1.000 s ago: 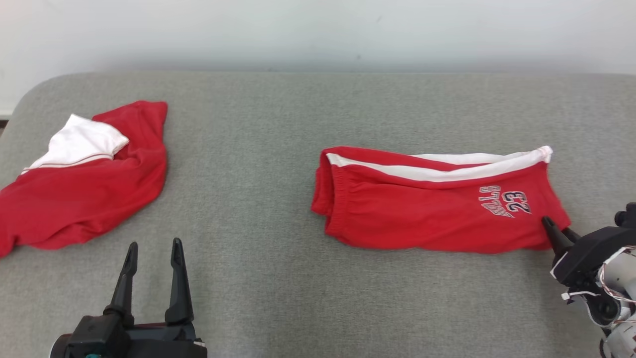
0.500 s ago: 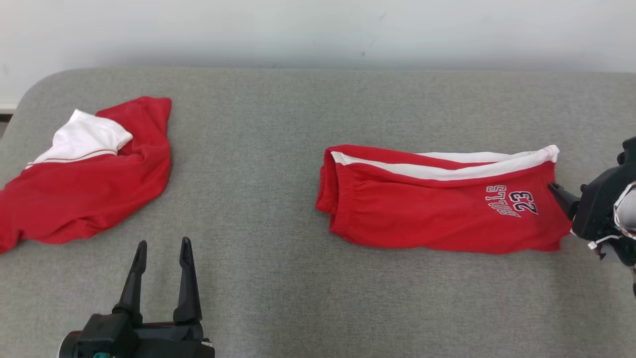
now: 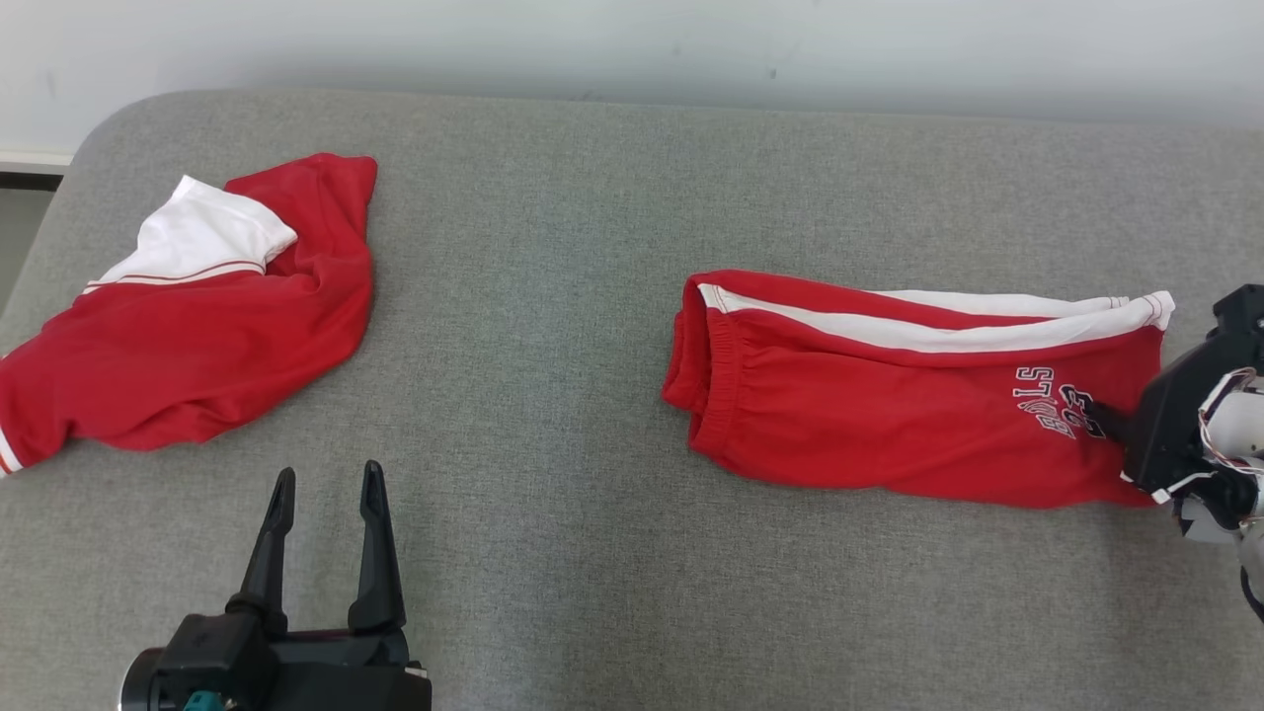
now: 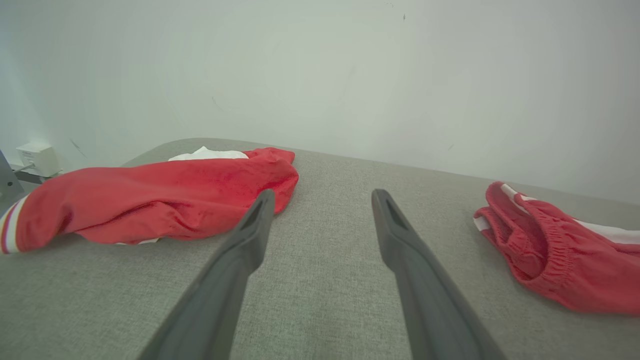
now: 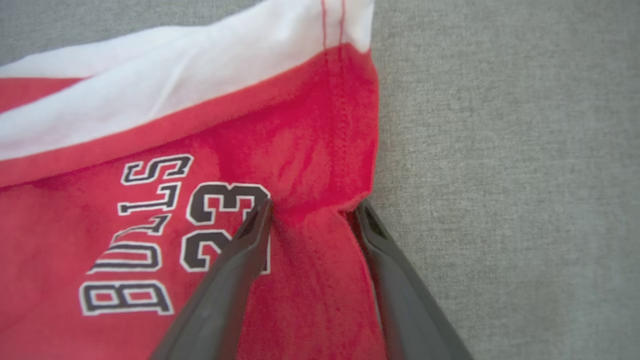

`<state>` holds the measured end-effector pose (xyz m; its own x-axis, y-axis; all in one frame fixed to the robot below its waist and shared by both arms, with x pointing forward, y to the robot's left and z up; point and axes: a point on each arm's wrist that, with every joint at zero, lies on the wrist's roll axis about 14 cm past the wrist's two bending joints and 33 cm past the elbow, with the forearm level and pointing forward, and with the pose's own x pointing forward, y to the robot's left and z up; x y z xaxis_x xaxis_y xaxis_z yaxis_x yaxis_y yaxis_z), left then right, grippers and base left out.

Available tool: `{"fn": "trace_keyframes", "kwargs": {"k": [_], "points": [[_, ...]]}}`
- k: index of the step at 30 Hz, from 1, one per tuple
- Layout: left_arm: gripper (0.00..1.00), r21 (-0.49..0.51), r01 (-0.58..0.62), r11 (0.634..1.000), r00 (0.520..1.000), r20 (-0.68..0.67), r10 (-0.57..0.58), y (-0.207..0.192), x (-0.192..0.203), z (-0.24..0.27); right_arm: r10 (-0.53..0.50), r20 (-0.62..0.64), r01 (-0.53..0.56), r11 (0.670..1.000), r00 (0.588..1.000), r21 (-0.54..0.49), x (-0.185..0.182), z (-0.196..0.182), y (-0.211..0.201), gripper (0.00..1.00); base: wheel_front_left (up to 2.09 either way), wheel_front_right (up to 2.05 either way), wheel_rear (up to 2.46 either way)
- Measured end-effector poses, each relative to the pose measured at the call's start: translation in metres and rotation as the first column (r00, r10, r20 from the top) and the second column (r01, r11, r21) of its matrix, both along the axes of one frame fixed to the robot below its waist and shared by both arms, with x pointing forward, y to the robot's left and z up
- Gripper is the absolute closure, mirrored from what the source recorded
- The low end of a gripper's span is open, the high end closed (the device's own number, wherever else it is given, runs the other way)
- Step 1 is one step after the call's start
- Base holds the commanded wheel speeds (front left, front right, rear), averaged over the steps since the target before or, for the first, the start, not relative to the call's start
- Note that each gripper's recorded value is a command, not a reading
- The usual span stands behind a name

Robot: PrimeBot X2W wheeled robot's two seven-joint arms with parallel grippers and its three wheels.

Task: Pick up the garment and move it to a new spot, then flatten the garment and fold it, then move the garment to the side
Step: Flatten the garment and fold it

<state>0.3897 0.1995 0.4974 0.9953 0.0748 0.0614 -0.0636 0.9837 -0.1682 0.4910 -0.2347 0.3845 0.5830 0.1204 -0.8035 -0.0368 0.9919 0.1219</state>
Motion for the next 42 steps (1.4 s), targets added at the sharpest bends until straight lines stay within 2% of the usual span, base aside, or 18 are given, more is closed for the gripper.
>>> {"fn": "trace_keyframes", "kwargs": {"k": [1,7,13,16,20,26,33,37,42], "points": [[0.0,0.0,0.0,1.0,1.0,0.001,0.0,0.0,0.0,0.0,0.0,-0.005,0.0,1.0,1.0,0.0,-0.001,0.0,0.0,1.0,0.0,0.0,0.0],[0.0,0.003,0.005,1.0,1.0,0.015,-0.005,-0.002,0.001,0.005,-0.026,-0.005,0.026,1.0,1.0,0.002,-0.004,0.005,-0.004,1.0,0.0,0.0,0.0],[0.0,0.004,0.008,1.0,1.0,0.028,-0.008,-0.002,-0.005,0.01,-0.097,0.063,0.103,0.99,0.993,-0.101,-0.012,0.025,-0.062,1.0,0.0,0.0,0.0],[0.0,0.005,0.011,1.0,0.999,0.038,-0.011,-0.002,-0.005,0.013,-0.12,0.104,0.129,0.989,0.987,-0.079,-0.01,0.036,-0.067,1.0,0.0,0.0,0.0],[0.0,0.005,0.021,1.0,0.999,0.03,-0.021,-0.005,-0.008,0.011,-0.117,0.173,0.109,0.992,0.978,0.057,0.0,0.056,-0.035,1.0,0.0,0.0,0.0],[0.0,0.008,0.047,0.999,0.998,0.039,-0.047,-0.013,-0.008,0.013,-0.079,0.249,0.033,0.983,0.965,0.182,0.005,0.086,0.001,1.0,0.0,0.0,0.0],[0.0,0.005,0.075,0.997,0.996,0.055,-0.075,-0.023,-0.008,0.018,-0.012,0.274,-0.087,0.934,0.962,0.346,-0.002,0.106,0.064,1.0,0.0,0.0,0.0],[0.0,-0.002,0.071,0.998,0.996,0.051,-0.07,-0.022,-0.01,0.017,0.024,0.29,-0.147,0.901,0.957,0.408,0.0,0.114,0.099,1.0,0.0,0.0,0.0],[0.0,-0.01,0.059,0.998,0.998,0.038,-0.058,-0.019,-0.012,0.013,0.062,0.265,-0.179,0.877,0.962,0.446,0.0,0.105,0.132,1.0,0.0,0.0,0.0]]}}
